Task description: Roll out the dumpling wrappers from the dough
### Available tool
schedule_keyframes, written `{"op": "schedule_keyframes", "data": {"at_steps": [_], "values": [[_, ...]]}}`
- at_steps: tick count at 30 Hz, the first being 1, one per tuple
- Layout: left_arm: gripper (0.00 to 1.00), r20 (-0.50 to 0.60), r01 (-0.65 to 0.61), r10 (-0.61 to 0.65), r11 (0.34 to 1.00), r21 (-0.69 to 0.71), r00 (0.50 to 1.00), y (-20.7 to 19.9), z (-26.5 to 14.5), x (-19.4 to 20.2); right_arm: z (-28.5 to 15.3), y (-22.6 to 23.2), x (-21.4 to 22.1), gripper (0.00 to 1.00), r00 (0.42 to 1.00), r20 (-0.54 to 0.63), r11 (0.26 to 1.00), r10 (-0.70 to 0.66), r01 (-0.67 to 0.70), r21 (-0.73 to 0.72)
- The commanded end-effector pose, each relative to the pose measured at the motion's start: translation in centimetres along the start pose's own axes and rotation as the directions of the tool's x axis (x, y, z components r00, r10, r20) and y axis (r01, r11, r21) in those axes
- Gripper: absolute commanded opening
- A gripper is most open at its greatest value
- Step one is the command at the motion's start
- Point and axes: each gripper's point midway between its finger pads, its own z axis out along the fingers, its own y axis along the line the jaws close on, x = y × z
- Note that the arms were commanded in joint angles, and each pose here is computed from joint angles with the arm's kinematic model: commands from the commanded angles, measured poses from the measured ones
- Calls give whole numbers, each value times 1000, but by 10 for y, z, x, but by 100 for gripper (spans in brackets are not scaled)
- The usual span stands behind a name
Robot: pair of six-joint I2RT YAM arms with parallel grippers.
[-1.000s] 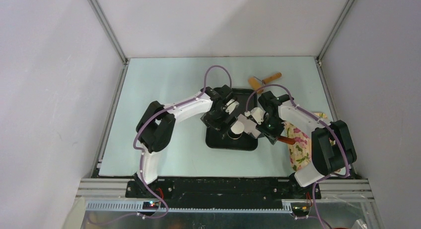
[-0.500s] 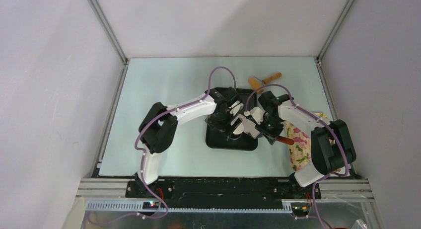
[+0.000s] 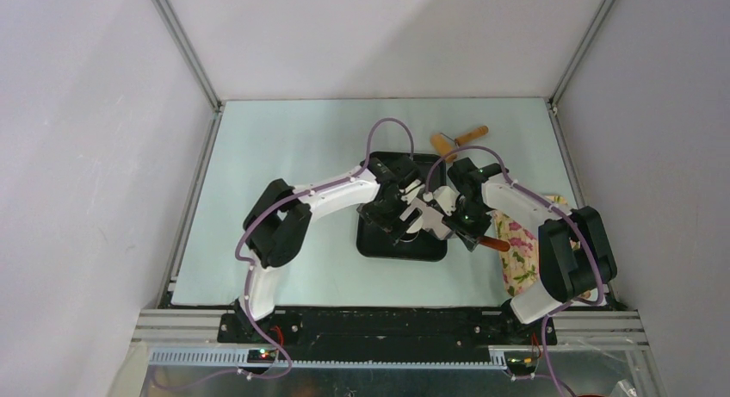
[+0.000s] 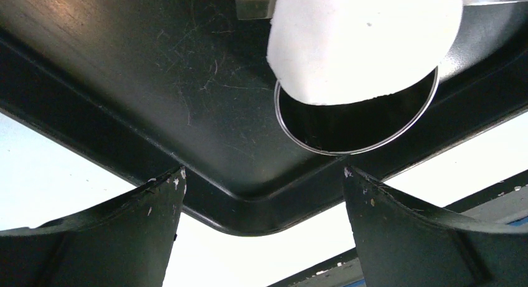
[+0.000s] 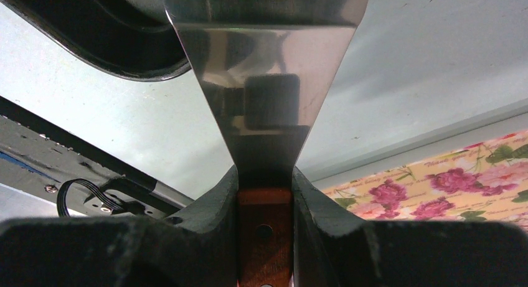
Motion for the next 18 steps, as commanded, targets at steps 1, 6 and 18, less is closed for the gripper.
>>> {"op": "schedule_keyframes", "data": {"at_steps": [1, 6, 18], "values": [[98, 39, -18, 20, 998, -63, 999, 2, 2, -9, 3, 4, 0, 0, 1000, -10, 1000, -3, 3, -26], [98, 65, -15, 20, 996, -84, 998, 4, -1, -15, 3, 4, 0, 0, 1000, -10, 1000, -5, 4, -29], [98, 140, 6, 13, 991, -137, 990, 13, -18, -30, 6, 6, 3, 0, 999, -41, 999, -25, 24, -33]]}}
